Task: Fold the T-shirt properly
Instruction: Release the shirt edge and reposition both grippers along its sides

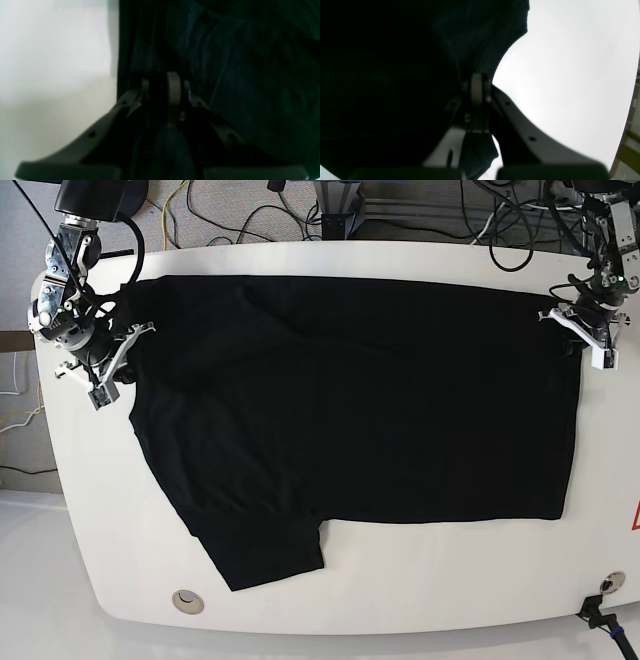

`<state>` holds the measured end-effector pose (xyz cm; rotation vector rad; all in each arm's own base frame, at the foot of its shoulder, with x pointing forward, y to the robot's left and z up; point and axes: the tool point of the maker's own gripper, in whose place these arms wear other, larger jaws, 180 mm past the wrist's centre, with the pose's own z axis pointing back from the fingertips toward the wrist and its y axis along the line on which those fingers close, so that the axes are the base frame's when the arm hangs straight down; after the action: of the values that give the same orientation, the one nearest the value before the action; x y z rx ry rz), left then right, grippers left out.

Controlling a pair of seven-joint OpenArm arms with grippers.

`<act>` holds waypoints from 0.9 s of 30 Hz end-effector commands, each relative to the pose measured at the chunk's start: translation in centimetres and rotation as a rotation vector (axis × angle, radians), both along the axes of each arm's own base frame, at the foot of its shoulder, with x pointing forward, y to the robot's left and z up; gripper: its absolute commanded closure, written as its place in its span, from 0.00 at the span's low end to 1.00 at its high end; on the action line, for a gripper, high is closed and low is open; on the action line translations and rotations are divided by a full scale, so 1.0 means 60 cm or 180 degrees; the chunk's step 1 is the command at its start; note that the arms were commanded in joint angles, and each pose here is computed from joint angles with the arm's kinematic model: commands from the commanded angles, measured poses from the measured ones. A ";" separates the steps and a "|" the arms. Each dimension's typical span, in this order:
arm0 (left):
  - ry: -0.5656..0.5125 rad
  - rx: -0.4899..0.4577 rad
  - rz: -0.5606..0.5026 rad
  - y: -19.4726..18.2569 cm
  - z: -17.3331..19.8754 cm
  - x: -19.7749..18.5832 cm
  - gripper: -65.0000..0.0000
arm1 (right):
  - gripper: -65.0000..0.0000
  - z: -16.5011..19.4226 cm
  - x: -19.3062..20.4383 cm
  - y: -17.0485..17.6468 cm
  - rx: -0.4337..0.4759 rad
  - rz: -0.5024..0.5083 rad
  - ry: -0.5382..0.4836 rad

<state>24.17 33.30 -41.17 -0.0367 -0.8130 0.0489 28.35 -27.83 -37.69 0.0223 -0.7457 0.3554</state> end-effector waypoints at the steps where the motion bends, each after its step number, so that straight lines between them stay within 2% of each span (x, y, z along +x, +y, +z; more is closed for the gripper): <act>1: -0.0107 0.0011 0.0005 0.011 0.020 0.011 0.87 | 1.00 0.026 0.016 -0.008 -0.0031 0.0021 -0.0174; 9: -0.0190 0.0037 -0.0065 -0.002 0.043 0.013 0.84 | 1.00 0.029 0.017 -0.009 -0.0036 0.0024 -0.0193; 10: 0.0138 0.0107 -0.0063 0.002 0.011 -0.015 0.89 | 1.00 0.010 0.002 -0.014 -0.0131 0.0008 0.0010; 11: 0.0156 0.0104 -0.0063 0.003 0.010 -0.018 0.89 | 1.00 0.006 -0.003 -0.013 -0.0140 0.0009 0.0047; 19: 0.0033 0.0128 -0.0102 0.001 0.028 -0.006 0.89 | 1.00 0.004 -0.024 -0.009 -0.0191 0.0055 0.0104; 27: -0.0053 0.0142 -0.0125 -0.001 0.041 0.005 0.89 | 1.00 0.029 -0.015 0.003 -0.0276 0.0151 -0.0015</act>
<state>23.52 32.84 -40.22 -0.0193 -0.7809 0.0082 26.51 -27.31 -37.53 -0.0177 -0.6919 0.4142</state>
